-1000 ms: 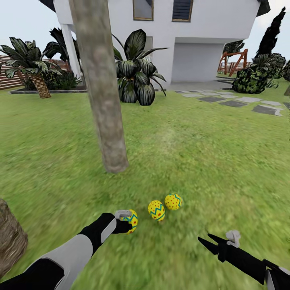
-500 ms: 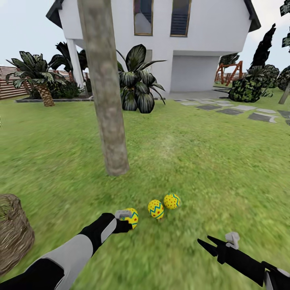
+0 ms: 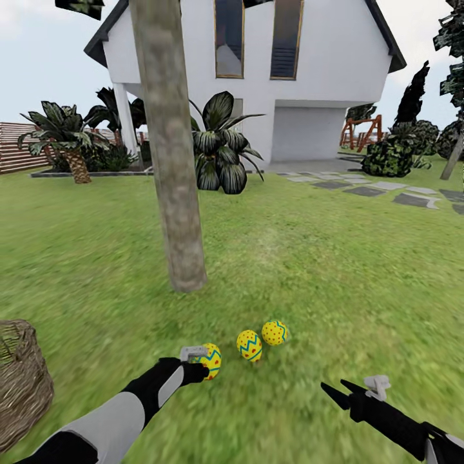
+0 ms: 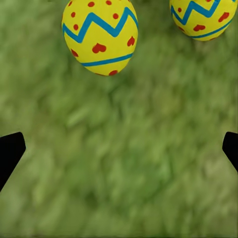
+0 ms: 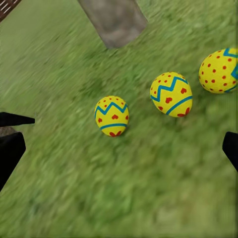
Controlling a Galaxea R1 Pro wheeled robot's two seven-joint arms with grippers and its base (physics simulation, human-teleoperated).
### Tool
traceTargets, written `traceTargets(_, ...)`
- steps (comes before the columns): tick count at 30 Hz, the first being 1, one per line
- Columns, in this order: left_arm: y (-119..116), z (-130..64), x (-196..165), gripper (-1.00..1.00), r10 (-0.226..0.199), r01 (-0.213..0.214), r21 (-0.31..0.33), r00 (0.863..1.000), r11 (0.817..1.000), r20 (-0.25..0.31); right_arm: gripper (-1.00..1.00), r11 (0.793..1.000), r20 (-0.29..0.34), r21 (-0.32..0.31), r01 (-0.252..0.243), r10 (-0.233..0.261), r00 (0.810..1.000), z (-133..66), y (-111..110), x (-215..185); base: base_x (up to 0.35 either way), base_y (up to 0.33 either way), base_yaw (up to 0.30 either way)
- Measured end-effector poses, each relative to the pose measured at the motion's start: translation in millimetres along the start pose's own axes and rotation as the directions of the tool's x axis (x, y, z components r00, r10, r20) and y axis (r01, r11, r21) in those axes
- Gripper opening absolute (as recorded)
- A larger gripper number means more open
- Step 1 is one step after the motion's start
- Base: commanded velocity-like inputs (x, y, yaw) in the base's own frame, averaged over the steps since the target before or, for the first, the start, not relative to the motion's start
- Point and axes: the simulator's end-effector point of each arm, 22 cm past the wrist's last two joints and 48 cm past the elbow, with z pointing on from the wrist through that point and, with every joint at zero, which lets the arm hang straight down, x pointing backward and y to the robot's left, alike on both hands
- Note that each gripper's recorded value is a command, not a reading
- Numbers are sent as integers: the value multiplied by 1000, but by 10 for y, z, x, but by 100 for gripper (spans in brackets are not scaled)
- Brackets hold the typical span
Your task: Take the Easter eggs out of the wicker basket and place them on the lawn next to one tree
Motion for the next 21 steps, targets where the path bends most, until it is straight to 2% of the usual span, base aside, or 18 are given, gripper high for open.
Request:
traceTargets(7,12,-73,-3,100,-7,7,-3,999,1000,51,100,1000,22,-20,8,-8,1000,-33,110,-71,0,0,0)
traceTargets(17,-23,-227,-147,100,-8,8,0,998,1000,55,100,999,20,-38,5,-5,1000,-24,272,-255,0,0,0)
traceTargets(21,-37,-291,-231,100,-9,9,1,998,1000,66,100,999,33,-40,27,-25,999,-33,319,-362,0,0,0)
